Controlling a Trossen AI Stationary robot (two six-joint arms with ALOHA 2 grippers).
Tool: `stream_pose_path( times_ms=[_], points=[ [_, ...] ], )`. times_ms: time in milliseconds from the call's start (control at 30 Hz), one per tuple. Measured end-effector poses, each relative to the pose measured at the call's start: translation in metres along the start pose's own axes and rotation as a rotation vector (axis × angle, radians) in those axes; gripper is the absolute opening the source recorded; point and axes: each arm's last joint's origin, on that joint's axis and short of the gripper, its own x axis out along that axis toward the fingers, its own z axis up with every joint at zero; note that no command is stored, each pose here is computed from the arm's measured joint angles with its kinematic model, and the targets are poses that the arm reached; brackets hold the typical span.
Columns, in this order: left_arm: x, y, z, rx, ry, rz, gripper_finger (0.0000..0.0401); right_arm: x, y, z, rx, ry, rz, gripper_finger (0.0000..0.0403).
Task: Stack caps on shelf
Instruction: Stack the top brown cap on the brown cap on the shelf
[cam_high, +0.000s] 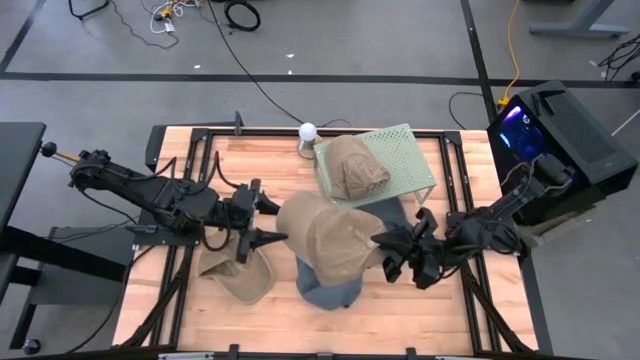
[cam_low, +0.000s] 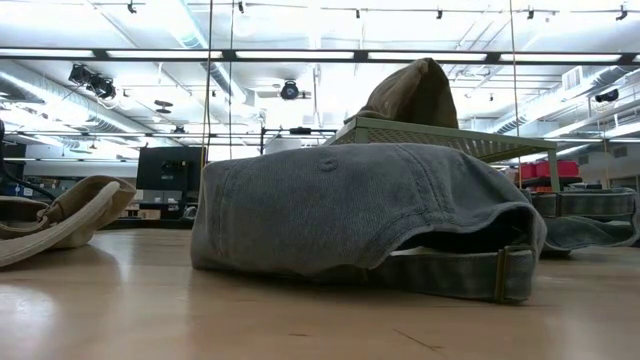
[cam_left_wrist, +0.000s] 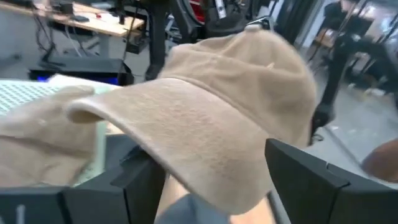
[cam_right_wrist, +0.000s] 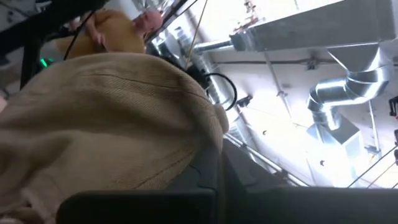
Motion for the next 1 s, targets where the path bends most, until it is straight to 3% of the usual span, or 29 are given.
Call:
stream_pose_path(
  times_ms=[333,567,767,1000],
  points=[
    [0.0,0.002,0.0,0.2,-0.009,0.073,0.0253,-0.005,-0.008,0.005,0.021,0.065,-0.076,0.0001],
    [-0.001,0.008,-0.005,0.302,0.038,0.216,0.0252,-0.008,-0.011,0.007,0.043,0.084,-0.089,0.0001],
    [-0.001,0.01,-0.009,0.326,0.078,0.257,0.0252,-0.014,-0.017,0.013,0.082,0.078,-0.093,0.0001],
    [0.01,0.004,-0.005,0.302,0.001,0.208,0.0252,-0.015,-0.011,0.008,0.159,0.25,-0.081,0.0001]
  ],
)
